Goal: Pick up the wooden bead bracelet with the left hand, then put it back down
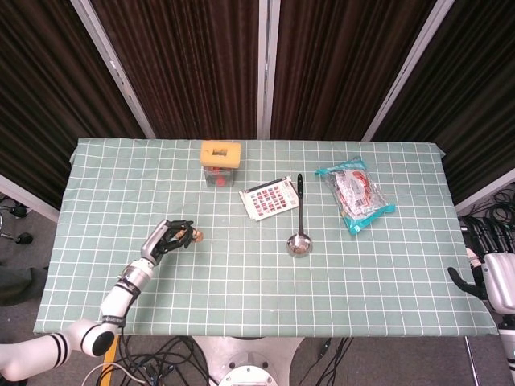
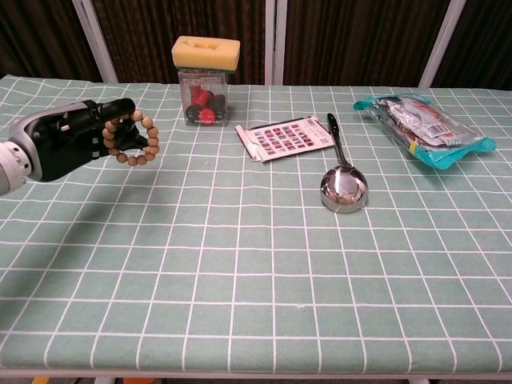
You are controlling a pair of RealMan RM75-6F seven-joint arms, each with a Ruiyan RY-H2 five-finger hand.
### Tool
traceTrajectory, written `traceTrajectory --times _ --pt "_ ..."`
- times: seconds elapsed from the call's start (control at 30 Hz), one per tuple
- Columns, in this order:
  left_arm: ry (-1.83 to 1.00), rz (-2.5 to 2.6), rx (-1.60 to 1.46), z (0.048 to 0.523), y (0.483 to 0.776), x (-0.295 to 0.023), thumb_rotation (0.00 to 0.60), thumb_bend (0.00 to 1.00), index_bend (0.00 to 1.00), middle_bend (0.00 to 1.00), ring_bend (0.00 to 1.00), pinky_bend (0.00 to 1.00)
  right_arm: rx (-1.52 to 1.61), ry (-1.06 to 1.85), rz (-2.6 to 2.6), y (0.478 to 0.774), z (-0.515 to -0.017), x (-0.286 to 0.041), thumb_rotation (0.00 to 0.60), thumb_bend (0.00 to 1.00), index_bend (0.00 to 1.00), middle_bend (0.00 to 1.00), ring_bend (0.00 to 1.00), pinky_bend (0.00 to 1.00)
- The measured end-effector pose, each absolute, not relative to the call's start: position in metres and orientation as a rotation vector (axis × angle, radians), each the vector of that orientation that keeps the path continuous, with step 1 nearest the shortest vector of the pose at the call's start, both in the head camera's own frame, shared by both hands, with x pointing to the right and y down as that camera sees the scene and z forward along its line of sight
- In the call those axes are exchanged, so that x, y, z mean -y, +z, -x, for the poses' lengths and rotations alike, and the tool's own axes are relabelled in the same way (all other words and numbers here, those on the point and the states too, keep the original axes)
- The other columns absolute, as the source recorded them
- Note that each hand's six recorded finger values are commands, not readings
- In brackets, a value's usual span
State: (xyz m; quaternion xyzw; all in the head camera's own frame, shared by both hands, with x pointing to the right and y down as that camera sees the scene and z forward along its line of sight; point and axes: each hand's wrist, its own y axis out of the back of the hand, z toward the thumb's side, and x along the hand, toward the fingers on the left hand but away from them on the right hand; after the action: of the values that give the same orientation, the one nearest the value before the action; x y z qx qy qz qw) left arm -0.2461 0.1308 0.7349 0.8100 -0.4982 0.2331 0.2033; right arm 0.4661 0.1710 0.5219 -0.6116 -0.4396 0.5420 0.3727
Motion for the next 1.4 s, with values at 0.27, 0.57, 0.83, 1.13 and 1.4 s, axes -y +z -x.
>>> traceTrajectory --times 0.27,0.57,0.83,1.13,1.4 --pt "0.638 -2.273 1.389 0.244 0.733 -0.131 0.422 0.58 0.61 0.70 0.41 0.13 1.129 1.384 1.566 0.521 -0.467 -0.170 0.600 0.16 0.00 0.09 0.00 0.00" --pt "0.620 -2.304 1.384 0.240 0.729 -0.130 0.375 0.66 0.57 0.67 0.41 0.13 1.134 1.387 1.569 0.521 -0.468 -0.172 0.600 0.15 0.00 0.09 0.00 0.00" --pt "0.611 -2.314 1.381 0.238 0.728 -0.130 0.354 0.73 0.56 0.66 0.41 0.13 1.133 1.391 1.571 0.520 -0.468 -0.172 0.600 0.15 0.00 0.09 0.00 0.00" --pt "0.606 -2.332 1.369 0.236 0.728 -0.131 0.351 0.82 0.51 0.62 0.41 0.13 1.135 1.397 1.574 0.521 -0.469 -0.172 0.600 0.15 0.00 0.09 0.00 0.00" --pt "0.583 -2.335 1.384 0.235 0.725 -0.127 0.158 0.60 0.47 0.58 0.40 0.14 1.137 1.404 1.578 0.523 -0.470 -0.173 0.600 0.15 0.00 0.09 0.00 0.00"
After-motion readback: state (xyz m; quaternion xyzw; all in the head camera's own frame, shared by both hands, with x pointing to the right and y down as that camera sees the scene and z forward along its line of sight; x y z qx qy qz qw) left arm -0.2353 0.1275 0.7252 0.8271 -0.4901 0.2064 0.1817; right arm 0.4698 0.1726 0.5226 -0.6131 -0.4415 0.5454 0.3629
